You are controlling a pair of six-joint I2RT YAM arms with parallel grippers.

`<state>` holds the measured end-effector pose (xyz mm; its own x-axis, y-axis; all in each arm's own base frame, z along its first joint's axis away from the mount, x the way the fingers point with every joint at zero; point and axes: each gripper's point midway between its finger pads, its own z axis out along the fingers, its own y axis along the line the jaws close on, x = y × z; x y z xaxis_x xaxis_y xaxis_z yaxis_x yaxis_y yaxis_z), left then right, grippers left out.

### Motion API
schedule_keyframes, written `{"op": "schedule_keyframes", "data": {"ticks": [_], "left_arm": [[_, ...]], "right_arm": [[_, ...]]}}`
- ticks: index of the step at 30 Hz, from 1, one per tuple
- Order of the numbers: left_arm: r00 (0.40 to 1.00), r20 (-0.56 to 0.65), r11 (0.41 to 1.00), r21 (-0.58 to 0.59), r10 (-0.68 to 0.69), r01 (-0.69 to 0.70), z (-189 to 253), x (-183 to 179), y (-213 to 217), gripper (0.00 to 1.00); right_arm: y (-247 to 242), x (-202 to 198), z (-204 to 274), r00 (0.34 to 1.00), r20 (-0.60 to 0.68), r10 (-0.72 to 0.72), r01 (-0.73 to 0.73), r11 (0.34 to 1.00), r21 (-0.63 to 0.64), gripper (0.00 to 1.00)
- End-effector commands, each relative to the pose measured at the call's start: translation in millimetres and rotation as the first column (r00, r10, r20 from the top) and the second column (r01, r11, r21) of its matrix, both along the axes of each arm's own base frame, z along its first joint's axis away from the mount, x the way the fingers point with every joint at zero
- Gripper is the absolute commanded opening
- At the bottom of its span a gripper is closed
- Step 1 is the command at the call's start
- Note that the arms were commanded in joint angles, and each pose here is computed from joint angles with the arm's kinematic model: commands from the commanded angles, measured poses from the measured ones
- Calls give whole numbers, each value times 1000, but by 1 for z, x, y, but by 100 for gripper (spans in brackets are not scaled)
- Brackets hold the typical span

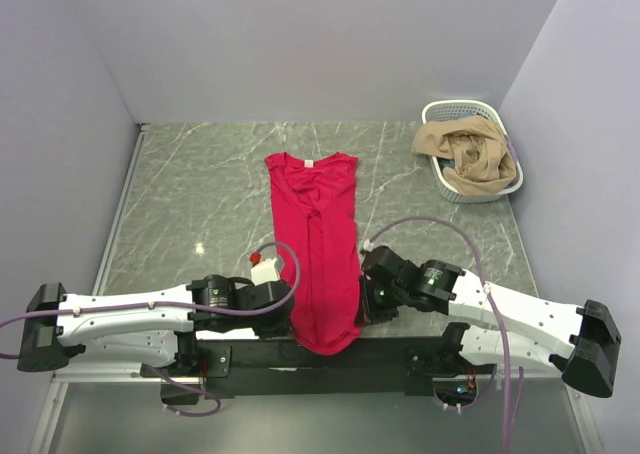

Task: Fold and stack the t-shirts
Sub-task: Fold the tshirt

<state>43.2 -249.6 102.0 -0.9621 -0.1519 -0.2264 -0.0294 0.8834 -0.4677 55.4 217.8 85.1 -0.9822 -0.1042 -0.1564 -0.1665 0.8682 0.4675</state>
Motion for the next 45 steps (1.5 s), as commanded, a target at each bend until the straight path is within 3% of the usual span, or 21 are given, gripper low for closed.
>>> {"op": "schedule_keyframes", "data": {"ticks": [1,5,10,14,18,21,26,28,31,33,38,45], "left_arm": [[983,166,996,31,73,-79,33,32,7,15],[960,255,988,74,113,-136,48,63,11,19],[938,319,975,125,138,-186,48,99,14,14],[913,361,960,128,190,-250,48,138,25,14],[907,380,970,84,182,-230,46,165,14,15],[934,345,988,83,97,-133,36,161,-3,19],[981,175,997,12,-82,81,5,109,-32,33],[988,130,996,9,-85,84,1,87,-30,43],[994,82,998,-7,-68,69,-3,62,-20,48],[996,78,995,-79,-46,53,10,52,-22,62],[994,77,962,-258,-75,92,23,28,-33,69],[998,22,954,-294,-63,67,11,8,-36,68]], "right_arm": [[2,41,29,978,208,-28,37,999,-38,0],[4,70,30,958,284,-37,67,993,-95,0],[-2,107,27,933,354,-59,116,983,-142,0],[-11,145,24,921,375,-107,174,973,-150,0],[-5,159,21,930,360,-74,135,980,-146,0],[4,158,14,944,326,-55,104,985,-135,0],[3,145,4,959,280,-48,86,989,-123,0],[0,143,4,958,282,-56,94,988,-123,0],[-5,140,6,955,288,-65,104,987,-124,0],[-6,138,5,956,285,-71,110,986,-123,0],[-11,134,5,953,288,-88,126,986,-113,0],[-24,118,0,956,275,-102,137,984,-114,0]]}}
